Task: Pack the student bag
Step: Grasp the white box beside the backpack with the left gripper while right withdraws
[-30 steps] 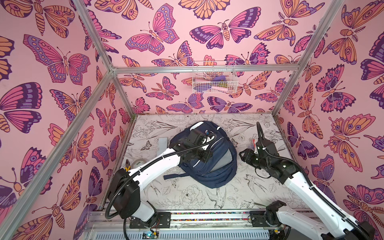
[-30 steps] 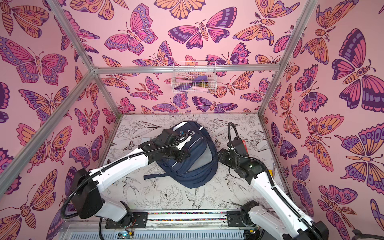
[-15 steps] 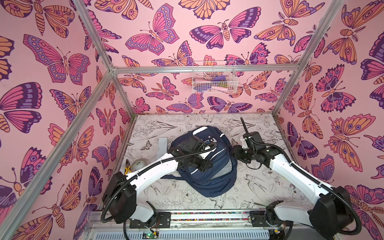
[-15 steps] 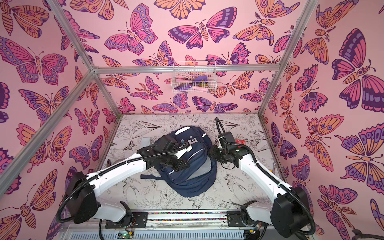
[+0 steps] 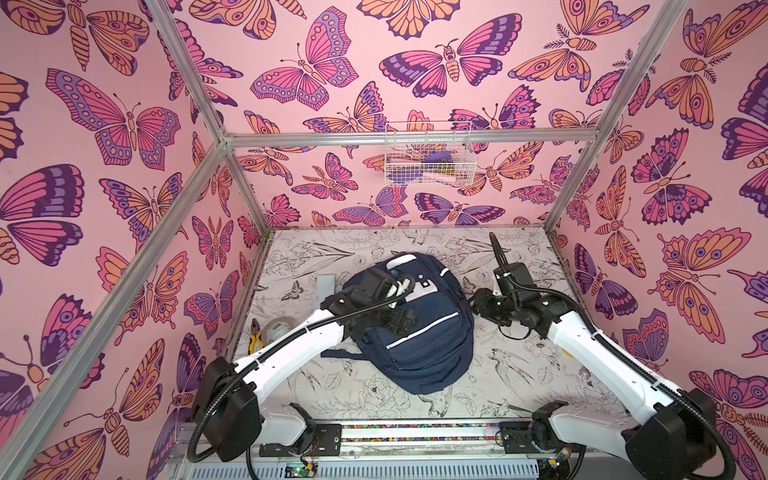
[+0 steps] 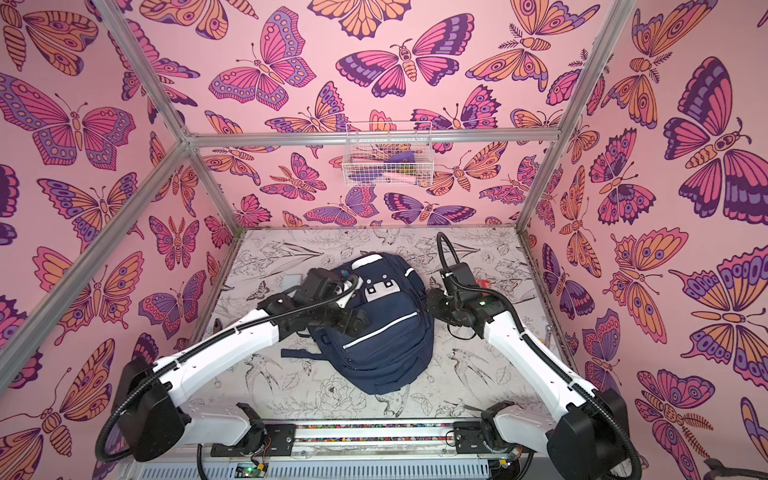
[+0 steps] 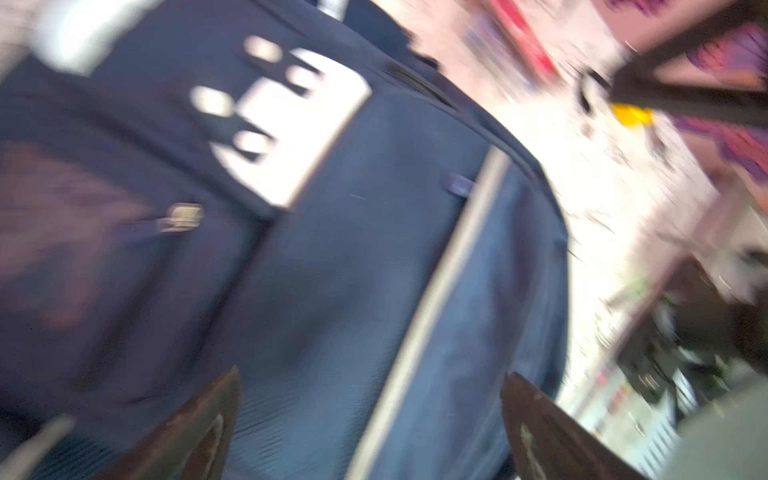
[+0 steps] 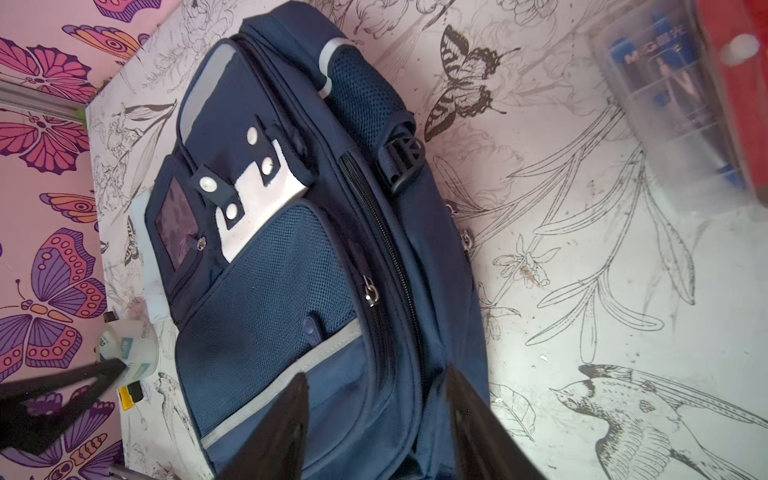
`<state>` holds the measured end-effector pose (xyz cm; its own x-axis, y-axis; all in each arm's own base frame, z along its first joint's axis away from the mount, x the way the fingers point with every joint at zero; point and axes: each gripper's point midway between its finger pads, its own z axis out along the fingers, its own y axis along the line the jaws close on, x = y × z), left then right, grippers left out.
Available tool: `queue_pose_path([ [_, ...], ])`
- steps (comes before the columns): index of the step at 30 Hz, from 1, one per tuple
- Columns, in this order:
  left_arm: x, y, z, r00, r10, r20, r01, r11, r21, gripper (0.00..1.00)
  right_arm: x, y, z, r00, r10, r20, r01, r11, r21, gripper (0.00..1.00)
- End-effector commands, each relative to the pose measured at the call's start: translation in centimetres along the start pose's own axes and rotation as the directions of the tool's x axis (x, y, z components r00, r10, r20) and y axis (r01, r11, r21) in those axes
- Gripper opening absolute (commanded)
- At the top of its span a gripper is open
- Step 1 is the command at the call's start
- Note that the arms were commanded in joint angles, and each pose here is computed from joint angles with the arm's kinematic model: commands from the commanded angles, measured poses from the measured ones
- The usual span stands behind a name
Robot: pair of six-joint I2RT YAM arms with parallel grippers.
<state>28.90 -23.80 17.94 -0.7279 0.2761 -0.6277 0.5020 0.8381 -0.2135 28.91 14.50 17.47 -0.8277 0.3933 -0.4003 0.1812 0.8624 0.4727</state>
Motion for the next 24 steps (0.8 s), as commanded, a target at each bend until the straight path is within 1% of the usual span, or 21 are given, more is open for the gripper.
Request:
queue_pose_path([
  [1, -1.6, 6.3, -1.7, 0.995, -0.072, 0.064, 0.086, 0.958, -0.272, 1.0, -1.0, 0.3, -1.5, 0.999, -0.023, 0.042, 0.022, 1.0, 0.008, 0.55],
  [3, -2.1, 10.1, -2.2, 0.991, -0.104, 0.078, 0.128, 0.902, -0.412, 1.0, -1.1, 0.8, -1.7, 0.999, -0.028, 0.041, 0.029, 1.0, -0.011, 0.55],
  [4, -2.2, 12.0, -2.4, 0.988, -0.134, 0.077, 0.155, 0.874, -0.461, 0.99, -1.1, 1.0, -1.7, 0.999, -0.029, 0.038, 0.03, 0.999, -0.02, 0.55],
  [5, -2.2, 13.9, -2.4, 0.98, -0.187, 0.065, 0.195, 0.849, -0.491, 1.0, -1.0, 1.2, -1.7, 0.999, -0.03, 0.034, 0.031, 0.999, -0.029, 0.55],
  [8, -1.7, 19.0, -1.7, 0.931, -0.364, 0.011, 0.317, 0.794, -0.519, 1.0, -0.8, 1.9, -1.7, 0.999, -0.037, 0.024, 0.038, 0.998, -0.055, 0.55],
  [11, -0.7, 23.2, -0.4, 0.88, -0.475, -0.016, 0.393, 0.746, -0.538, 1.0, -0.3, 2.3, -1.5, 0.999, -0.05, 0.018, 0.051, 0.997, -0.063, 0.55],
  [15, 0.5, 26.9, 1.9, 0.815, -0.576, -0.062, 0.463, 0.712, -0.528, 1.0, 0.2, 2.4, -1.3, 0.999, -0.039, 0.016, 0.04, 0.996, -0.074, 0.55],
  [17, 1.0, 28.3, 2.7, 0.793, -0.604, -0.082, 0.473, 0.695, -0.541, 1.0, 0.4, 2.3, -1.1, 0.999, -0.029, 0.014, 0.03, 0.997, -0.077, 0.55],
  [19, 1.3, 29.4, 3.5, 0.786, -0.612, -0.093, 0.47, 0.688, -0.553, 0.99, 0.6, 2.3, -0.9, 1.0, -0.023, 0.01, 0.024, 0.997, -0.08, 0.55],
  [22, 1.1, 30.3, 4.8, 0.79, -0.603, -0.111, 0.453, 0.696, -0.557, 0.97, 1.0, 2.2, -0.3, 1.0, -0.019, -0.004, 0.019, 0.997, -0.078, 0.54],
  [24, 1.2, 30.6, 5.7, 0.784, -0.608, -0.129, 0.453, 0.701, -0.551, 0.97, 1.0, 2.3, 0.0, 1.0, -0.019, -0.01, 0.018, 0.997, -0.078, 0.53],
])
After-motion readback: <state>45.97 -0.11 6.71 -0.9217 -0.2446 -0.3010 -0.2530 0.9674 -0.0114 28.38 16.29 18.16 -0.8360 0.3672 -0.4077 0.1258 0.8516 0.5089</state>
